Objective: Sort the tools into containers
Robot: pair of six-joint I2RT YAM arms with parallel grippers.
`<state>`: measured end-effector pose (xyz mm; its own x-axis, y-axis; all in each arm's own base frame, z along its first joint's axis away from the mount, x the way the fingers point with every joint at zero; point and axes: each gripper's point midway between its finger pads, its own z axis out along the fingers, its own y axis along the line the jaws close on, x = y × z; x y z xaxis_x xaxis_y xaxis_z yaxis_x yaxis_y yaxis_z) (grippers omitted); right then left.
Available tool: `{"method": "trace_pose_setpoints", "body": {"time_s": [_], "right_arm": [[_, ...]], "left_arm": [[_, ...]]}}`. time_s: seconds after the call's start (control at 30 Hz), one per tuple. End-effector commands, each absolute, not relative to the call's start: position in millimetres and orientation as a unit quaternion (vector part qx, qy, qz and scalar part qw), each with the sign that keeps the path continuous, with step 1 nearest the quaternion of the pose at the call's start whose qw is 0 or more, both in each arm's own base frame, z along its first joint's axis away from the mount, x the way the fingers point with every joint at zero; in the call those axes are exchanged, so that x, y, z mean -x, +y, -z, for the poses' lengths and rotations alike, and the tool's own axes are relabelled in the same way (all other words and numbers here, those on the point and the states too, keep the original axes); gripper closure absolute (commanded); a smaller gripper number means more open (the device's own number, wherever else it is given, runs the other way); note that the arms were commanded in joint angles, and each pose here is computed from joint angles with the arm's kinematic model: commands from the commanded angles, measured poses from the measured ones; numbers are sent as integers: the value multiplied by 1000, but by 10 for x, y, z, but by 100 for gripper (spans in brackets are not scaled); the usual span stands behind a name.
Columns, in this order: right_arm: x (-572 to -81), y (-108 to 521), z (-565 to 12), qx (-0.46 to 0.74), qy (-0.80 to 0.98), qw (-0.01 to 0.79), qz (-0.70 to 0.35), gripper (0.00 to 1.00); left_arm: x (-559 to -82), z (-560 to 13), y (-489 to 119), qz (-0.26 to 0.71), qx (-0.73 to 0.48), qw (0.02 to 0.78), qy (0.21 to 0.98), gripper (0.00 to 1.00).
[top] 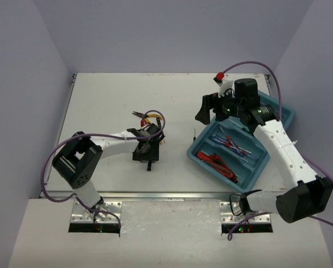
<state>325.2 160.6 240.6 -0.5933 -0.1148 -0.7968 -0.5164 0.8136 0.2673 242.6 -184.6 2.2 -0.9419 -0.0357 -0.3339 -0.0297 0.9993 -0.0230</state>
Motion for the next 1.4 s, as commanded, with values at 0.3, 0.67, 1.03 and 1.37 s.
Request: {"method": "trace_pose_setpoints", "body": {"time_s": [0.3, 0.67, 1.03, 1.37], "right_arm": [[-3155, 1807, -2876, 181, 802, 471, -320, 1], [-2510, 2439, -2878, 244, 725, 381, -520, 10], [-2233, 2847, -2778, 264, 682, 361, -579, 28], [-2277, 2945, -2739, 269, 681, 358, -579, 82]], "left_arm": [[-2375, -207, -2102, 74, 8, 192, 979, 100], [-2724, -1955, -2359, 237, 22, 387, 891, 100], [-2468, -3353, -3031, 565, -6, 438, 700, 100], [-2385, -3382, -3227, 624, -25, 402, 670, 87]]}}
